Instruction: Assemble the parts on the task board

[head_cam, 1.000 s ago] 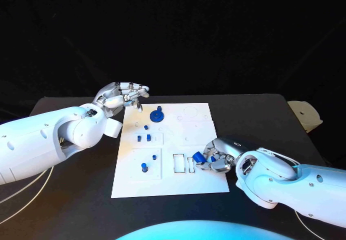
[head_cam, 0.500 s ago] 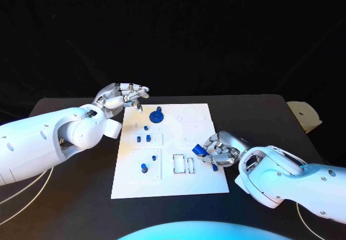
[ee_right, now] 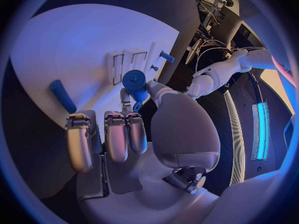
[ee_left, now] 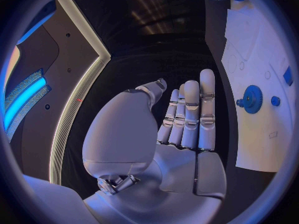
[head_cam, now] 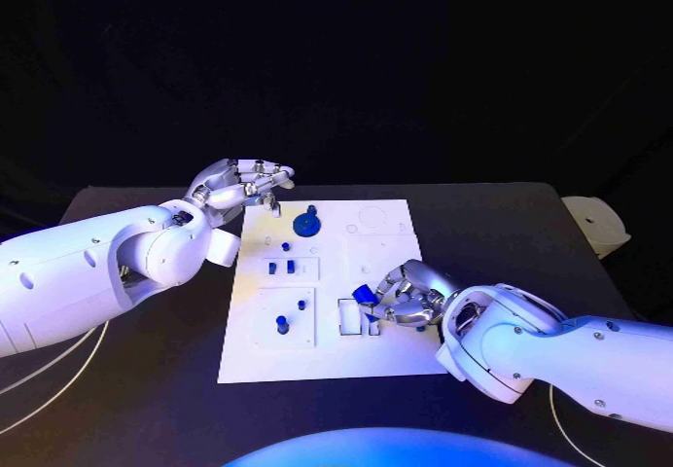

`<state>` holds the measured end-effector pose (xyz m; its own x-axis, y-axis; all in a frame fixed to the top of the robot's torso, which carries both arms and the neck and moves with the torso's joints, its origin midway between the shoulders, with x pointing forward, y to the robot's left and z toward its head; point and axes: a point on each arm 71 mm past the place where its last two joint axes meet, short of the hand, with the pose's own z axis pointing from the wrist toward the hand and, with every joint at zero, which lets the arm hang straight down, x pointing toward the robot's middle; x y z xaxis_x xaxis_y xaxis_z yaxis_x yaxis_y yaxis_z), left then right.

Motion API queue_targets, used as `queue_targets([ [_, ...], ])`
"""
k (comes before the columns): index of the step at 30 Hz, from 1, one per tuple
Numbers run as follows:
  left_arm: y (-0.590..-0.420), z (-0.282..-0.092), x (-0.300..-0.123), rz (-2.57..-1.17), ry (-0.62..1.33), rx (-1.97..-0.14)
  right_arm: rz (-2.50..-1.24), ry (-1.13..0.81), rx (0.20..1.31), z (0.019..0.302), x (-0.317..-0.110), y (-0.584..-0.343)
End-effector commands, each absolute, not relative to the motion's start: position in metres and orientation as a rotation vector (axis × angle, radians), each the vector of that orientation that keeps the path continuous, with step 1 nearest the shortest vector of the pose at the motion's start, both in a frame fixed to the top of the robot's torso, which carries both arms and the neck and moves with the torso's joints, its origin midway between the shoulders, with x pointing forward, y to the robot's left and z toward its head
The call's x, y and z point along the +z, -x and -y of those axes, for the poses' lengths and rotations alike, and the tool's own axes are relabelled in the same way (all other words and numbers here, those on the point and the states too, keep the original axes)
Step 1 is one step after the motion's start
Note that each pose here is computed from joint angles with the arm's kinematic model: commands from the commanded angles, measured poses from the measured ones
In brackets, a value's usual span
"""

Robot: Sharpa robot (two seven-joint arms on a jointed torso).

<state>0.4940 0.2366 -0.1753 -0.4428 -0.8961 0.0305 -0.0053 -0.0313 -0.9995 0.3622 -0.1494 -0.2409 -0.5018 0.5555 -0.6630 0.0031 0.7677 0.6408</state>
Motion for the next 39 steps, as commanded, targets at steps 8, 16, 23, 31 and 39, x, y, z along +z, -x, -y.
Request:
queue_targets([
  [8, -0.493, -0.232, -0.174, -1.528, 0.963, -1.594, -2.113, -0.383, 0.751, 0.134, -0.254, -0.359],
  [16, -0.493, -0.233, -0.174, -1.528, 0.964, -1.592, -2.112, -0.378, 0.746, 0.131, -0.255, -0.361],
  [23, -0.493, -0.234, -0.174, -1.528, 0.965, -1.591, -2.104, -0.372, 0.735, 0.131, -0.257, -0.364],
  [31, -0.493, -0.234, -0.174, -1.528, 0.966, -1.589, -2.092, -0.361, 0.716, 0.129, -0.258, -0.368],
  [39, -0.493, -0.235, -0.174, -1.528, 0.967, -1.587, -2.065, -0.356, 0.714, 0.128, -0.257, -0.369],
])
